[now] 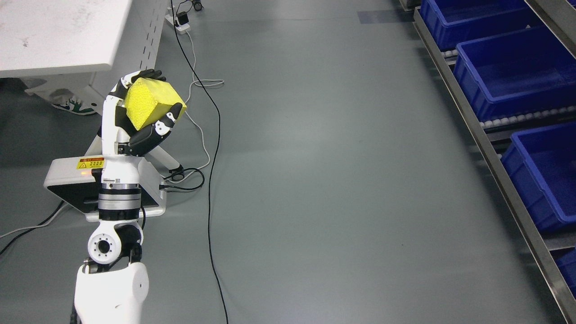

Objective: Move yellow foam block to right shelf middle
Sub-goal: 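Hold the cube in the left hand while turning toward the blue bins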

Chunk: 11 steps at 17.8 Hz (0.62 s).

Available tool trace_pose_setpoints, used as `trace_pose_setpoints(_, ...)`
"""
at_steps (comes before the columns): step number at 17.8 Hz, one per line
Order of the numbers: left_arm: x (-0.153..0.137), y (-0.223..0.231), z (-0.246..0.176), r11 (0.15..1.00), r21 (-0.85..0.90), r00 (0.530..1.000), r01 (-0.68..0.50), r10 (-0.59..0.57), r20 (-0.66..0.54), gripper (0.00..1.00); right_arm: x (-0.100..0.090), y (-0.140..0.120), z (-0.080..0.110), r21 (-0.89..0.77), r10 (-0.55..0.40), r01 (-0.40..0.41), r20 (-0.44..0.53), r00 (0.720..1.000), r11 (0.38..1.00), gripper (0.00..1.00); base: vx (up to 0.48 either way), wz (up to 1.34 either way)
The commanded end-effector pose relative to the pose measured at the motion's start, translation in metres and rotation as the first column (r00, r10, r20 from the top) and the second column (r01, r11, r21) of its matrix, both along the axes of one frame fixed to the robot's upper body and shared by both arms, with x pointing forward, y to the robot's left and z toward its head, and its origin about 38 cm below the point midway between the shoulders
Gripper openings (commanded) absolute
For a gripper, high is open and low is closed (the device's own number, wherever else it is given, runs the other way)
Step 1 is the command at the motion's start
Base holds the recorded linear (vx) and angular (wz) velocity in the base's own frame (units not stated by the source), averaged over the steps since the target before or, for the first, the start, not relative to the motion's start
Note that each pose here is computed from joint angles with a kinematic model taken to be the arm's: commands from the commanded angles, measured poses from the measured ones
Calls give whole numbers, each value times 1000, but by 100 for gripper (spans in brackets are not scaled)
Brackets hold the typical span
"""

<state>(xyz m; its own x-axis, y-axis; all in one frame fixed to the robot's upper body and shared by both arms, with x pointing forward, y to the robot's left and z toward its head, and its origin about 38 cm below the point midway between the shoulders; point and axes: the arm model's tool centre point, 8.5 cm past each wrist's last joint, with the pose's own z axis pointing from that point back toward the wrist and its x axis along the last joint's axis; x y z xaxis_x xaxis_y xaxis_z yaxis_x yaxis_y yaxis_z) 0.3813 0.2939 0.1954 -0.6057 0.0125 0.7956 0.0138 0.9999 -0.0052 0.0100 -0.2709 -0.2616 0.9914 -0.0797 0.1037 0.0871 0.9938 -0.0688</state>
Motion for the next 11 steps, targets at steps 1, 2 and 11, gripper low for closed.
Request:
trace_pose_setpoints(1,-7,13,-4,1000,15,1000,-28,28,-14,35,7,-12,1,-19,2,-2,19,1000,1000,100,269,117)
trace_pose_setpoints(2,-7,13,-6,1000,15,999,-28,28,-18,35,8,-12,1,-19,2,-2,20,1000,1000,100,269,117)
trace_pose_setpoints(11,-8,14,-5,999,15,999,-31,31,-16,35,8,-12,1,-19,2,-2,21,1000,1000,100,341,-94)
